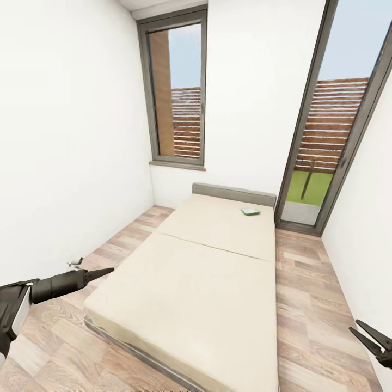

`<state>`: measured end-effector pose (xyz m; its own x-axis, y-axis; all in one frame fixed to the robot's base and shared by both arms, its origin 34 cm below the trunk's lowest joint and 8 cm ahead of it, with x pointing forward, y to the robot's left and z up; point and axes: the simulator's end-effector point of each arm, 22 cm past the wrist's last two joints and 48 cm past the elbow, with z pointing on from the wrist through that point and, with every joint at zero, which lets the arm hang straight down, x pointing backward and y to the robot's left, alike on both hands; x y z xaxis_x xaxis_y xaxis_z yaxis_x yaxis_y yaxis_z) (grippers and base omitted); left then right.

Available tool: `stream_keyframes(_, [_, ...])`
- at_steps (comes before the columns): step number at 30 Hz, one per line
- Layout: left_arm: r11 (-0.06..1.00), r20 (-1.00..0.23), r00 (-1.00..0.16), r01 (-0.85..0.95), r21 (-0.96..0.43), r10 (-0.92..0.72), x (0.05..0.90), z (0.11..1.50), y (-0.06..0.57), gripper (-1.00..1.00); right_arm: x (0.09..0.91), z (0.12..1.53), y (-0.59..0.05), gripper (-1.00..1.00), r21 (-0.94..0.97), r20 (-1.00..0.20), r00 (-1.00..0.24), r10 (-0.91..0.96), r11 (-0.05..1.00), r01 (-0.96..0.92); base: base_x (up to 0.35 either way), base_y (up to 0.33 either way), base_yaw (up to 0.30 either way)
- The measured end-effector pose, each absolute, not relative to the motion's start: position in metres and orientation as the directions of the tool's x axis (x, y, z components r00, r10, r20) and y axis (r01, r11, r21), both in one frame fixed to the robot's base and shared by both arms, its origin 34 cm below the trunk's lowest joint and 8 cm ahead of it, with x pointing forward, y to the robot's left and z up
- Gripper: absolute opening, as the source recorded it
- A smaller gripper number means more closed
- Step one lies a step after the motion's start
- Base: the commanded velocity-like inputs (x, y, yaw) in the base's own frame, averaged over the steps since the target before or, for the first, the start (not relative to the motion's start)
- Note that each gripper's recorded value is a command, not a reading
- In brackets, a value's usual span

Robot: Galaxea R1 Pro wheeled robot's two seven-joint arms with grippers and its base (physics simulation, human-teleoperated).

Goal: Put all the toys in the child's room - the three board games (two on the bed and one on the table), the two jigsaw puzzles on the table, and the tennis ball on the table - inside the toy box on the table in the child's room.

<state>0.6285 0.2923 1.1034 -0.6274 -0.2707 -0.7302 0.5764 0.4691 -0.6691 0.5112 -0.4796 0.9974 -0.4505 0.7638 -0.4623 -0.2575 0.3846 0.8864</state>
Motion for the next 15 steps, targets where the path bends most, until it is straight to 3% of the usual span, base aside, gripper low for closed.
stream_keyframes(15, [0.469,-0.721,-0.638,0.566,-0.678,-0.272,0.6299,1.0963,0.2921,1.0,0.5113,0.9901,-0.4789,1.0,0.89,-0.457,-0.461,0.761,0.388,-0.24,-0.002,-0.021,0.232])
